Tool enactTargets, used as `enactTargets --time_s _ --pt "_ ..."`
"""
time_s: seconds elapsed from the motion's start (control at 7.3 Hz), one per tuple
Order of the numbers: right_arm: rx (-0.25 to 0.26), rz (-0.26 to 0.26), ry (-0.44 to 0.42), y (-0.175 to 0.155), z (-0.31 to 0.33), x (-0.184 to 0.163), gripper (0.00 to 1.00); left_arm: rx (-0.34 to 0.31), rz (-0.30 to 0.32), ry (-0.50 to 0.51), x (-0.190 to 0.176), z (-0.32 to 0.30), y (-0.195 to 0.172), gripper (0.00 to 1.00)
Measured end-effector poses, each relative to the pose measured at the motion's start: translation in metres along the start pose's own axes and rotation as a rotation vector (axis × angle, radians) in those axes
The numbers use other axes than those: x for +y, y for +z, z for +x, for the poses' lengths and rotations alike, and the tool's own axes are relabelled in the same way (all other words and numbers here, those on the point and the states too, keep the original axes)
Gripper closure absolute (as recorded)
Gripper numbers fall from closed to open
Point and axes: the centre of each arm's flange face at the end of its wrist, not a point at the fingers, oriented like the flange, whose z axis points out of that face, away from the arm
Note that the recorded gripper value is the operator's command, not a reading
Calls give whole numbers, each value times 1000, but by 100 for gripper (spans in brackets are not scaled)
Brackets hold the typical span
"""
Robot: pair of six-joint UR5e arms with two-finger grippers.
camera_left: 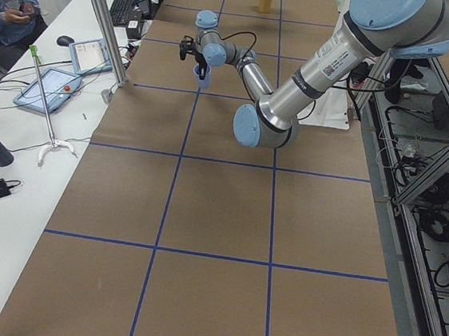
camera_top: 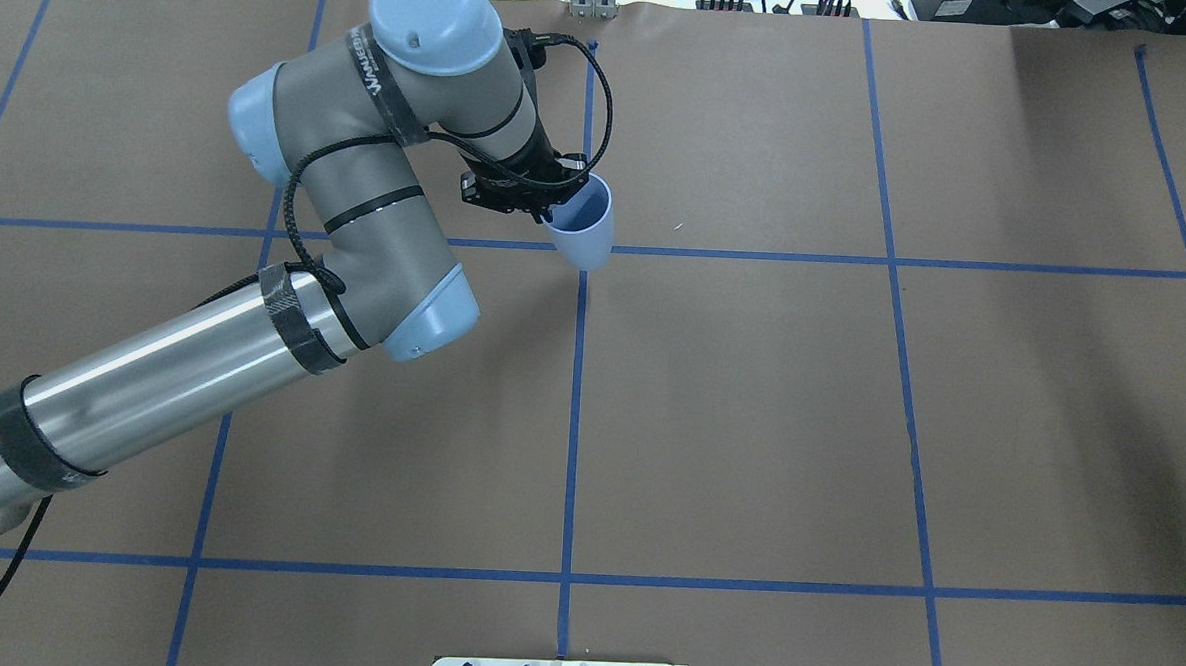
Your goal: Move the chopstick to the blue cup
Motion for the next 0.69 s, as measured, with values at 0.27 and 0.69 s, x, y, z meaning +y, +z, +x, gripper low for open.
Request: enactTargets --time_s 0.27,0.69 --pt "1 -2 1 1 1 0 0 -20 20 11 8 5 12 100" --pt "2 -3 5 2 2 0 0 -57 68 33 23 6 29 82"
